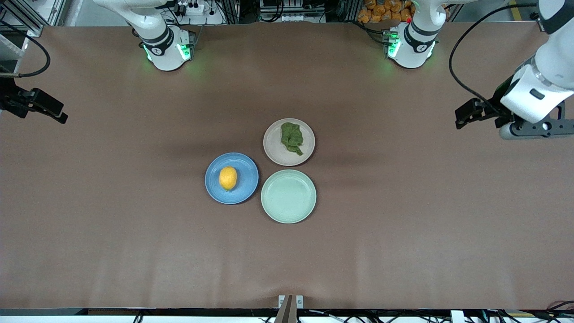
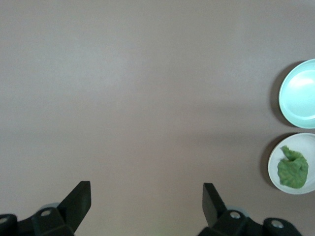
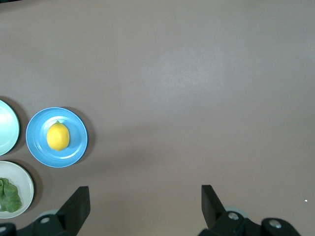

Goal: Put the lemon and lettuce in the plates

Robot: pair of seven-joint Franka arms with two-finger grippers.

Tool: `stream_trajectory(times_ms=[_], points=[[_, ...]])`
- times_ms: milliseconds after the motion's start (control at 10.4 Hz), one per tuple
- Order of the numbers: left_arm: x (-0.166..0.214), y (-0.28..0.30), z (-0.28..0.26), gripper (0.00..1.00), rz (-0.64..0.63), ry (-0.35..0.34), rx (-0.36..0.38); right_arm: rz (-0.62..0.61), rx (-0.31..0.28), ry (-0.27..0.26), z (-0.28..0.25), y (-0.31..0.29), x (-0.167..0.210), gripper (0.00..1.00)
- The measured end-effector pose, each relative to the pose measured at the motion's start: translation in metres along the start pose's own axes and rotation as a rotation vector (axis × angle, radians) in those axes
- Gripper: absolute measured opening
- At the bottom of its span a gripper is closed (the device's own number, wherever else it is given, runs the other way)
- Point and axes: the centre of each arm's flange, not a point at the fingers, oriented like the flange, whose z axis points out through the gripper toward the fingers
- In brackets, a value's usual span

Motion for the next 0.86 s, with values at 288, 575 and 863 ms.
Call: stream_trajectory(times_ms=[288, 575, 863], points=[[-0.018, -0.002, -0.019, 1.00, 0.000, -0.008, 0.008, 0.006, 0.002, 0.016, -0.001, 0.003, 0.003, 1.00], [-0.019, -0.002, -0.019, 1.00, -0.001, -0.018, 0.010, 0.006, -0.003, -0.022, 0.006, 0.003, 0.001, 1.00], [-0.019, -0.002, -0.019, 1.00, 0.004, -0.017, 0.009, -0.002, -0.007, -0.056, 0.012, 0.000, -0.002, 1.00]])
